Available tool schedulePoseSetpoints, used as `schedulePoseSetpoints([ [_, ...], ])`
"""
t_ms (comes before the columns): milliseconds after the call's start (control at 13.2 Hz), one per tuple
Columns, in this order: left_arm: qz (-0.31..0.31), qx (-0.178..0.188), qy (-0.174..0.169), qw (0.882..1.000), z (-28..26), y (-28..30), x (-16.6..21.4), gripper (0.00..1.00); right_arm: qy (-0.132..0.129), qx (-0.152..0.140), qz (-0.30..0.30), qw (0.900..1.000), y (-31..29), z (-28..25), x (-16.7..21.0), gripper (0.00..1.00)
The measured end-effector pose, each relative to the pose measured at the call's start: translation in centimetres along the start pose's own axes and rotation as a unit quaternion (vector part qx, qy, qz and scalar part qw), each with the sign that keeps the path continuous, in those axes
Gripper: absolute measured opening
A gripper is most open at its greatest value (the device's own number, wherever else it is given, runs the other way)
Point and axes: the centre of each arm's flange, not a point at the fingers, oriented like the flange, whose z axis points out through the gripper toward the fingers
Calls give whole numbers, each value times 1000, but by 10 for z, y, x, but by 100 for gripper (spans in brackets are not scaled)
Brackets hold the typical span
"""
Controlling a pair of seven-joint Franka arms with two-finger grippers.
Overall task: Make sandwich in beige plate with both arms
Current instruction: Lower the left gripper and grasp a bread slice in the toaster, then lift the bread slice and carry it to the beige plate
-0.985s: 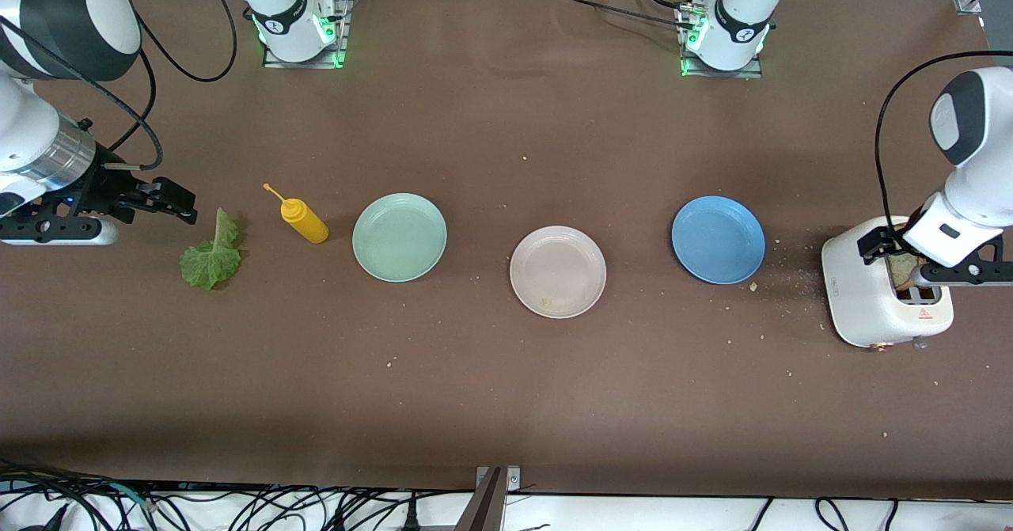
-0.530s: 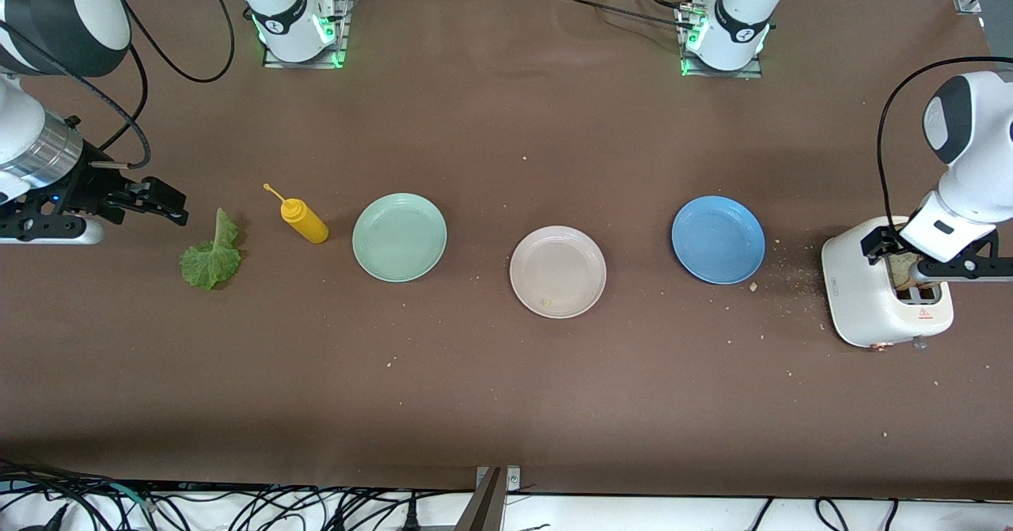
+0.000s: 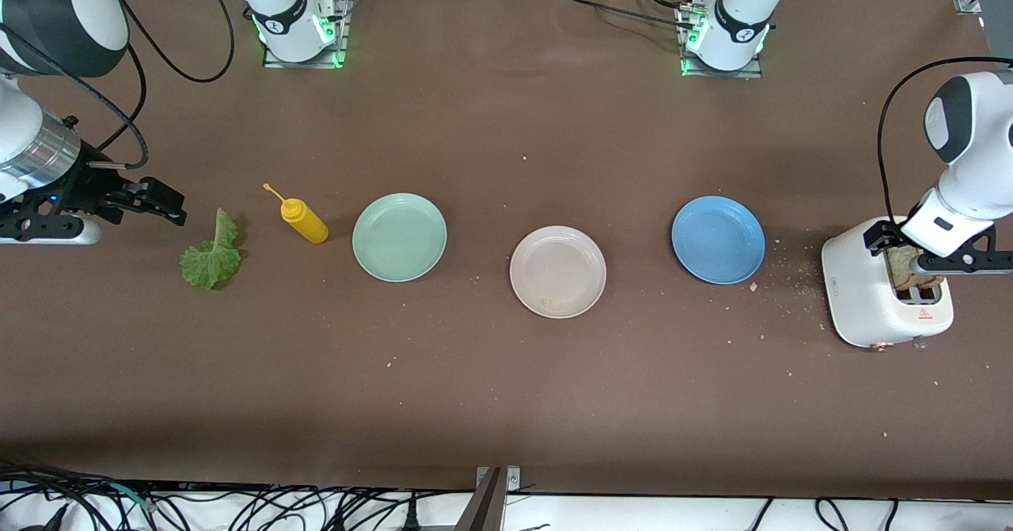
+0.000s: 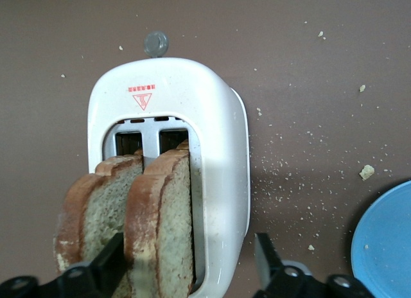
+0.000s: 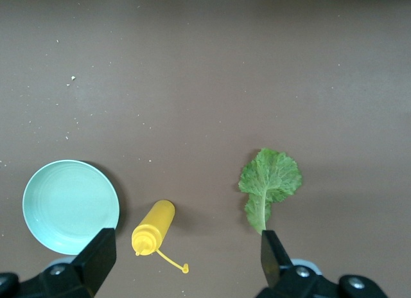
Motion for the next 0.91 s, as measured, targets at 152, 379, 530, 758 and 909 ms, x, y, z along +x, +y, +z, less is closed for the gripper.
schedulePoseSetpoints([
  [152,-3,0,-2,1000,1,-3,-1,60,0,0,0,1000,0,0,0,100],
  [379,-11,1,-3,1000,2,-12,-3,28,0,0,0,1000,0,0,0,100],
  [530,-13,2,-2,1000,0,-14,-4,12,0,0,0,1000,0,0,0,100],
  [758,-15,5,-8,1000,-12,-18,-6,11,0,0,0,1000,0,0,0,100],
  [909,-19,12,-25,999,-34,-21,-9,11,0,0,0,1000,0,0,0,100],
])
